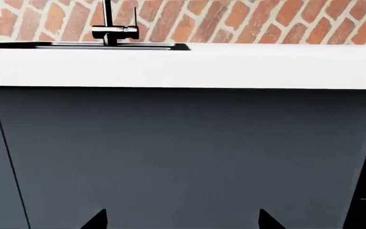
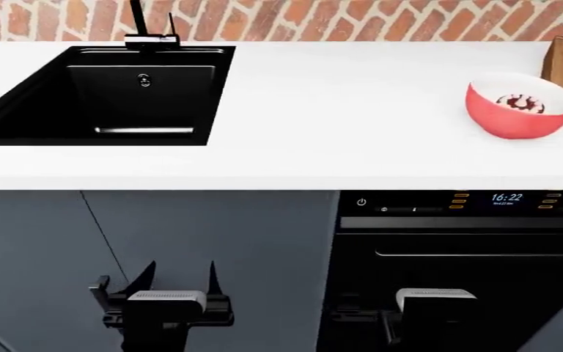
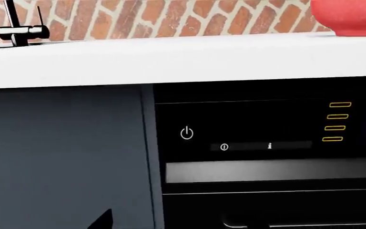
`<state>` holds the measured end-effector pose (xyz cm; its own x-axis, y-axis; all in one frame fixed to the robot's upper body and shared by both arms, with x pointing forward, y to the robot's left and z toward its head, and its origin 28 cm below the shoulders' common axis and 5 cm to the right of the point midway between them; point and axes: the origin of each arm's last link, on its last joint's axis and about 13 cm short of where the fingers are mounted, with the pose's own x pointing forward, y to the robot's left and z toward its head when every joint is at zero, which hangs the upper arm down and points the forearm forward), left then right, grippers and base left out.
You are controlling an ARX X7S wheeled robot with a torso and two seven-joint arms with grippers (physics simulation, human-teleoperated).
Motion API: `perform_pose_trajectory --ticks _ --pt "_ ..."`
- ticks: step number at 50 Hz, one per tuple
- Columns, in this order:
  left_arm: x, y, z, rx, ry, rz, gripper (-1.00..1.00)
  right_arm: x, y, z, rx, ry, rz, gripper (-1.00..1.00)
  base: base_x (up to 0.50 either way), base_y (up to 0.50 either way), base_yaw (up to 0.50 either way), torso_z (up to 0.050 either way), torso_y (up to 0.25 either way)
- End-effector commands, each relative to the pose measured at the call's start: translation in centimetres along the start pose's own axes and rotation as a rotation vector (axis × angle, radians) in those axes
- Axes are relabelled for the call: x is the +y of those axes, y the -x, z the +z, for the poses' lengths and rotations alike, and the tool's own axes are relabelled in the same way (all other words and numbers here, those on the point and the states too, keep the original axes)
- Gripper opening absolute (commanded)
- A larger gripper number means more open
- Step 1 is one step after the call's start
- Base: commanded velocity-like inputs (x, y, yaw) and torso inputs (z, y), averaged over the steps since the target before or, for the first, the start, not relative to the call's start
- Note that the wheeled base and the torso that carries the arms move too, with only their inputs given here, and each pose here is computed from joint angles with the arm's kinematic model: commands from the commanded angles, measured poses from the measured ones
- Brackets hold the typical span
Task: Pick up the bowl with cake and place it on the tray. Pick up the cupcake and place it on the tray.
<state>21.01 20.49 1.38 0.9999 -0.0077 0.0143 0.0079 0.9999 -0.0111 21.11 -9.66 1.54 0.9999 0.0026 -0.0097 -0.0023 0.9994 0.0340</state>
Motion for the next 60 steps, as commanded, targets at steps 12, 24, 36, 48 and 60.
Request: perform_pose_trajectory --ticks 12,24,36,48,60 --pt "-0.17 0.26 0.37 -0.001 0.008 0.000 1.00 -0.04 -0.03 -0.13 0.010 -0.006 0.004 1.00 0.00 -0.50 0.00 0.000 0.000" --pt "-0.07 0.11 0.13 0.000 0.008 0.000 1.00 -0.06 -0.05 -0.22 0.012 -0.007 0.005 1.00 0.00 -0.50 0.00 0.000 0.000" --pt "0.04 -0.07 -0.09 0.000 0.007 0.001 1.00 -0.05 -0.10 -0.25 0.016 -0.011 0.007 1.00 0.00 -0.50 0.00 0.000 0.000" --pt "0.03 -0.05 -0.09 -0.001 0.008 0.000 1.00 -0.01 0.07 -0.06 0.016 -0.013 0.001 1.00 0.00 -0.50 0.00 0.000 0.000" --pt "-0.14 0.19 0.22 -0.002 0.006 0.000 1.00 -0.01 0.06 -0.01 0.016 -0.008 0.000 1.00 0.00 -0.50 0.00 0.000 0.000"
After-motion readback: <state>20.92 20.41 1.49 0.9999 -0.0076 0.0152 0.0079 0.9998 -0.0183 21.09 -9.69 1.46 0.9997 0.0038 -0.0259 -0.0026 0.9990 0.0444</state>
